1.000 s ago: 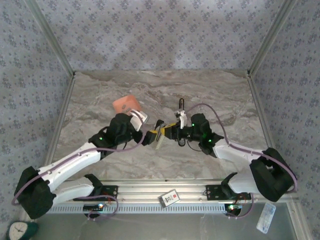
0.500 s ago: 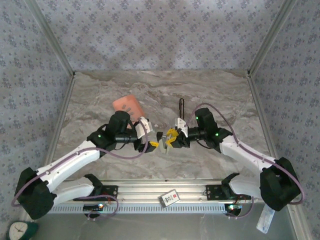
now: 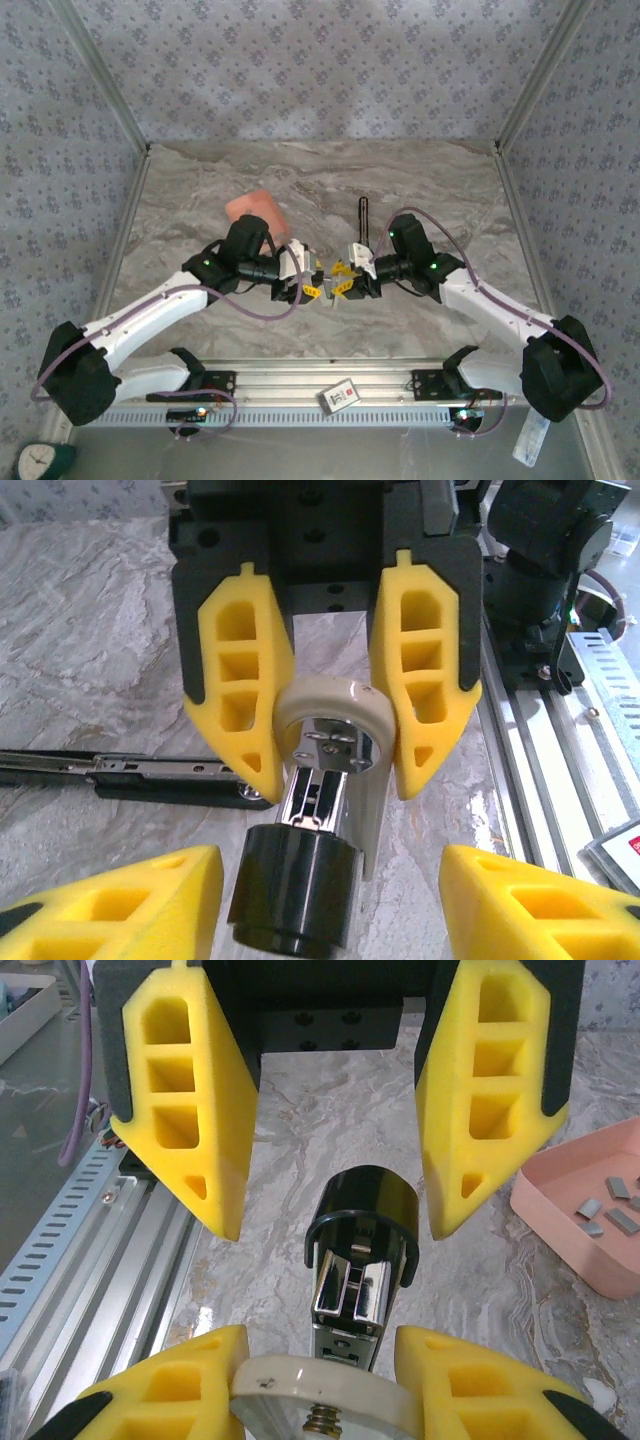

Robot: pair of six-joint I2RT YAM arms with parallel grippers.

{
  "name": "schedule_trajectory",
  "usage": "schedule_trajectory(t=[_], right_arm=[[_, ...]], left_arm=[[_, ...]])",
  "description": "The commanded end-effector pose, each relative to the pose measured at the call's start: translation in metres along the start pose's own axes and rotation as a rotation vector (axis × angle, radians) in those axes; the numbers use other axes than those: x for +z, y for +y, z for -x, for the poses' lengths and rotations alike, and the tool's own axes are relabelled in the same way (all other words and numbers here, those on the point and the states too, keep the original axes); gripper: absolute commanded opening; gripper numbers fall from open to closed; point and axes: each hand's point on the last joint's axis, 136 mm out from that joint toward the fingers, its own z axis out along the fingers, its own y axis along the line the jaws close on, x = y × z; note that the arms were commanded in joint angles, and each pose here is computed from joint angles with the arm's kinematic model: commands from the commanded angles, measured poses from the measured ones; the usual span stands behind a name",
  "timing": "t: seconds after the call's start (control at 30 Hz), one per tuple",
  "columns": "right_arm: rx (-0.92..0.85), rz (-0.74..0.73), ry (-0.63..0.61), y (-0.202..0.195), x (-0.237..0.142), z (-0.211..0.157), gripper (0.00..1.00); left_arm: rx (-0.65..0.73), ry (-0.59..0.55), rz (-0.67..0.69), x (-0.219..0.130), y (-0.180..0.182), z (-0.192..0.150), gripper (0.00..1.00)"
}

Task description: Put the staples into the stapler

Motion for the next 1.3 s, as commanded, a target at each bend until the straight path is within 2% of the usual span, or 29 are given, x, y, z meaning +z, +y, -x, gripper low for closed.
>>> schedule_trajectory(t=[0.0,0.17,0.23,0.27,0.3,0.4,0.5,0.57,0.7,0.8,0.87,1.03,1.27], right_arm=[[-0.101,0.025,-0.084,0.001,-0.005,0.034,0.05],[-0.114,0.021,-0.099,-0.001,-0.006,0.039,0.05],[-0.112,0.013,-0.098,-0.002,-0.008,0.038,0.05],[-0.102,0.008,-0.096,-0.003,-0.009,0.037,0.09],[-0.077,-0.009,-0.090,-0.006,-0.010,0.034,0.17],[0.085,-0.130,-0.077,-0.024,-0.015,0.026,0.50],[0.329,-0.250,-0.081,-0.041,-0.021,0.016,0.62],[0.469,-0.269,-0.081,-0.043,-0.021,0.011,0.66],[0.754,-0.307,-0.089,-0.049,-0.015,-0.002,0.67],[0.897,-0.279,-0.087,-0.047,-0.005,-0.006,0.68],[0.930,-0.237,-0.084,-0.043,0.003,-0.004,0.68],[0.742,-0.211,-0.048,-0.028,0.014,0.001,0.70],[0.265,-0.202,0.019,-0.012,0.014,-0.001,0.70]], left_arm=[[0.045,-0.026,-0.078,0.002,-0.011,0.010,0.55],[0.043,0.005,-0.104,0.006,-0.010,0.005,0.39],[0.044,0.013,-0.089,0.007,-0.008,0.004,0.29],[0.040,0.021,-0.072,0.006,-0.005,0.003,0.23],[0.037,0.032,-0.046,0.005,0.000,0.003,0.18],[0.023,0.090,0.047,0.002,0.017,-0.003,0.11],[0.034,0.131,0.108,-0.003,0.026,-0.007,0.06],[0.052,0.144,0.137,-0.006,0.030,-0.009,0.04],[0.085,0.162,0.167,-0.009,0.034,-0.009,0.02],[0.094,0.167,0.184,-0.011,0.038,-0.008,0.02],[0.097,0.169,0.181,-0.010,0.037,-0.008,0.02],[0.099,0.151,0.146,-0.009,0.031,-0.005,0.02],[0.093,0.102,0.068,-0.007,0.018,0.003,0.02]])
